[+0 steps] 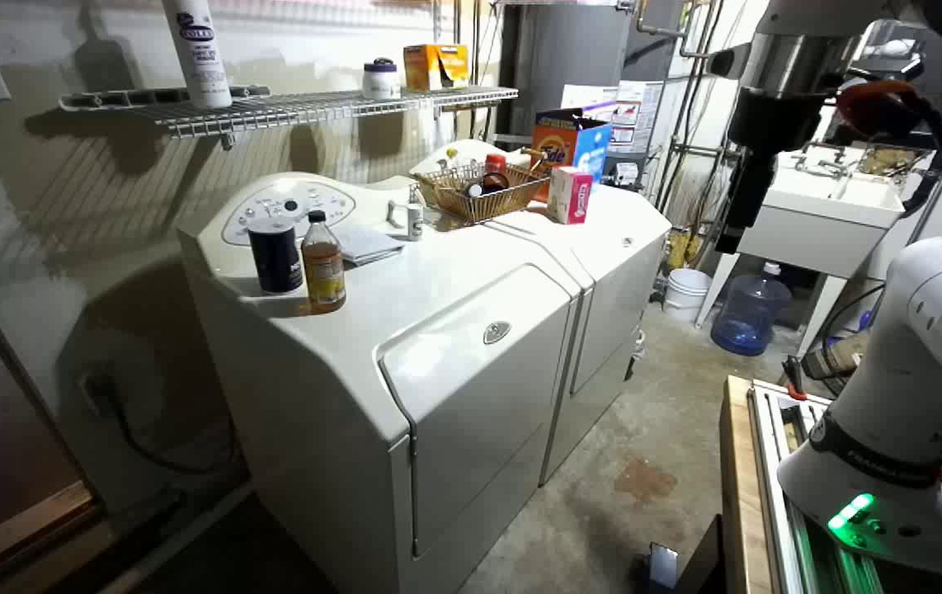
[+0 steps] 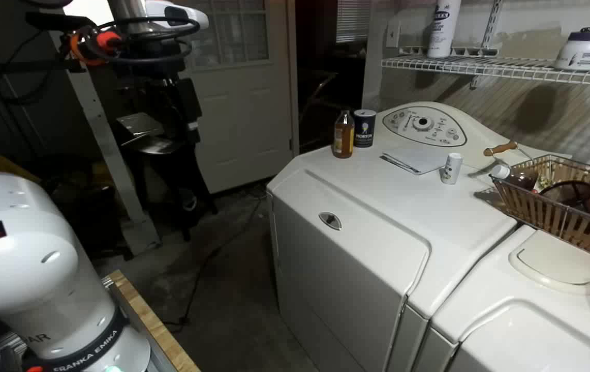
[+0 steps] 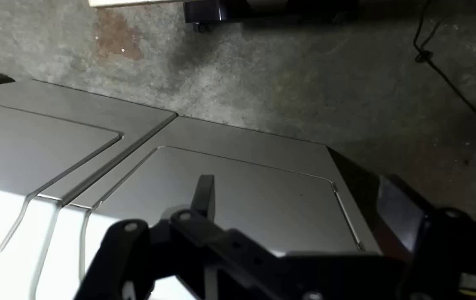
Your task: Open the washing machine to the left
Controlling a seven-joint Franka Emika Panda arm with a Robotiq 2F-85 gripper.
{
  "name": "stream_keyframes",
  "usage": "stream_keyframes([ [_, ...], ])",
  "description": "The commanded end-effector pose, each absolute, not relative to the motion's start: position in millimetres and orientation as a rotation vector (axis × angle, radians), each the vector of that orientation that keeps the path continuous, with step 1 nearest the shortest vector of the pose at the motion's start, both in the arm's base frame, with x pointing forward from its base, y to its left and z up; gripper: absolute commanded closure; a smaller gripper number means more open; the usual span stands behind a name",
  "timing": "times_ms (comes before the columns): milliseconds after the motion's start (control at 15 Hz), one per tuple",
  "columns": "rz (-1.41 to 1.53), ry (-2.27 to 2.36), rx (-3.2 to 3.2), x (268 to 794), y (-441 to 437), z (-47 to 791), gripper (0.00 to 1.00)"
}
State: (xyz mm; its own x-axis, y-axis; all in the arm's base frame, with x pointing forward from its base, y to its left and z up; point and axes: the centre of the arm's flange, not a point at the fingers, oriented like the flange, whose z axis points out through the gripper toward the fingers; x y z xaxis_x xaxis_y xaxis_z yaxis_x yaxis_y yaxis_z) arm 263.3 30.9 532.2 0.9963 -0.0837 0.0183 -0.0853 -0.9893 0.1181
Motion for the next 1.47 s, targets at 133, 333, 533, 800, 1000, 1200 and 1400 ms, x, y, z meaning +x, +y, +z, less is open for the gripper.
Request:
stream_keyframes([
  [133, 0.020, -0.128, 3.020, 263.3, 30.9, 532.2, 0.00],
  [333, 0.020, -0.128, 3.020, 263.3, 30.9, 532.2, 0.00],
  [533, 0.020, -0.128, 3.020, 263.3, 30.9, 532.2, 0.00],
  [800, 0.020, -0.128, 3.020, 263.3, 30.9, 532.2, 0.00],
  [1000, 0.046, 0.034, 3.070, 287.5, 19.9, 531.6, 0.00],
  [1200, 0.111, 0.285, 3.084, 332.8, -3.1, 523.9, 0.00],
  [1400, 0.156, 0.519, 3.082, 384.5, -35.9, 498.4, 0.00],
])
